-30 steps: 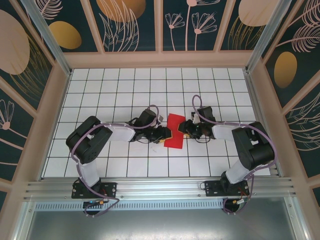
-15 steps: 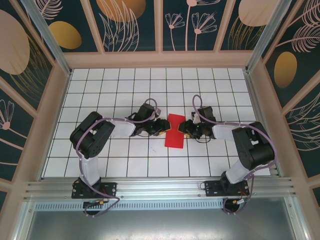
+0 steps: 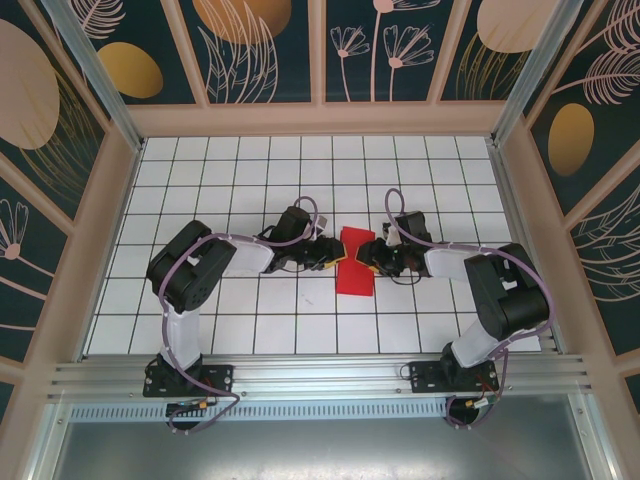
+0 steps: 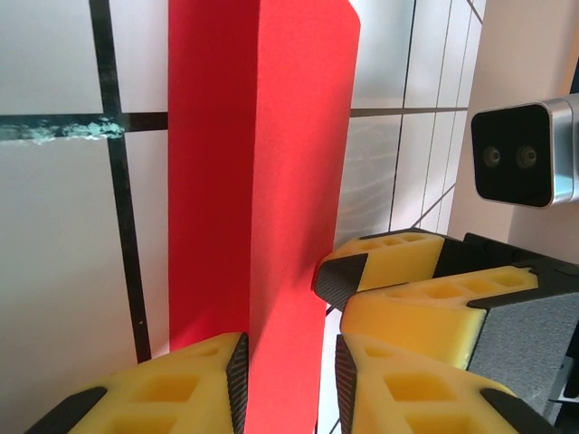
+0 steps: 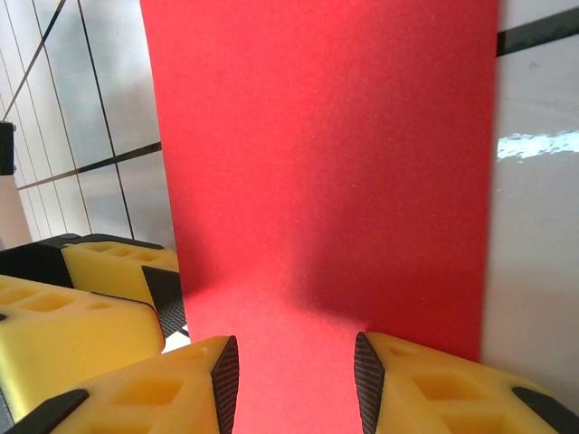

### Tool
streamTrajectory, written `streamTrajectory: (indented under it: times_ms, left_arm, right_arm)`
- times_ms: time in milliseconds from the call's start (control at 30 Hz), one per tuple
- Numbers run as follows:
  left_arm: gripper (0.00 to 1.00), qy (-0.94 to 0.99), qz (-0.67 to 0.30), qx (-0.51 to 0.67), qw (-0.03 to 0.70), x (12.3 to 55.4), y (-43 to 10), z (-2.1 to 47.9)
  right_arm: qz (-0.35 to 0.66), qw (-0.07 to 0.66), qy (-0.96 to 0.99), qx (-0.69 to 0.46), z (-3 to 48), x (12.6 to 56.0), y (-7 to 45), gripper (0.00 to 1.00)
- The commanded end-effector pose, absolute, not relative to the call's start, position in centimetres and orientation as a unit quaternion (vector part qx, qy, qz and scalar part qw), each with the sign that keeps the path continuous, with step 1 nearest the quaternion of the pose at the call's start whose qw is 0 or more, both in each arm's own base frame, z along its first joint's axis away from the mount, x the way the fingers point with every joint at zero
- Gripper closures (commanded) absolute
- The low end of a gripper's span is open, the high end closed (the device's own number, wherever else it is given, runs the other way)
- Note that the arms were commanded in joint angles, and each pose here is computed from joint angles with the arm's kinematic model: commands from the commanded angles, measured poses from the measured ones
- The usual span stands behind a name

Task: Fold a paper plane with a square sheet of paper (pick it up from the middle)
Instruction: First fold in half a square sheet of paper at the center of the table.

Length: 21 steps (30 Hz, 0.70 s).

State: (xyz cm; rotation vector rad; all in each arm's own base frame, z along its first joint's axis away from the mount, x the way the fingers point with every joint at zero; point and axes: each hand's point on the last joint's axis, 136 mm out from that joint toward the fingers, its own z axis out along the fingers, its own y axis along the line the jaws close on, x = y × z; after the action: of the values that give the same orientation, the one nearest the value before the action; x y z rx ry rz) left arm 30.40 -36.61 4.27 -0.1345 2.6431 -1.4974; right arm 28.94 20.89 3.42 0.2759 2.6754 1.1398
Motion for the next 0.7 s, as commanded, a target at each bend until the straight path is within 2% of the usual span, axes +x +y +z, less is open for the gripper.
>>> streamTrajectory:
  times_ms: [0, 267, 367, 533, 667]
  left_arm:
    - [0.66, 0.858, -0.509, -0.039, 0.051, 30.8, -37.3, 4.8]
    - [0.67, 0.853, -0.518, -0.043, 0.038, 30.7, -37.7, 4.3]
    - [0.74, 0.855, -0.515, -0.044, 0.038, 30.7, -37.6, 4.1]
    - [0.94, 0.855, -0.516, -0.037, 0.041, 30.8, -37.7, 4.2]
    - [1.0, 0.864, -0.501, -0.029, 0.048, 30.7, -37.4, 3.8]
  right_arm:
    - [0.392, 0.113, 0.909, 0.089, 3.8, 29.4, 20.9, 0.58]
    - [0.393, 0.112, 0.908, 0.089, 3.8, 29.3, 20.9, 0.58]
    - [0.393, 0.113, 0.908, 0.089, 3.8, 29.3, 20.8, 0.58]
    - [0.403, 0.119, 0.903, 0.086, 4.8, 29.6, 20.9, 0.58]
    - [0.404, 0.135, 0.9, 0.086, 6.1, 29.8, 20.5, 0.58]
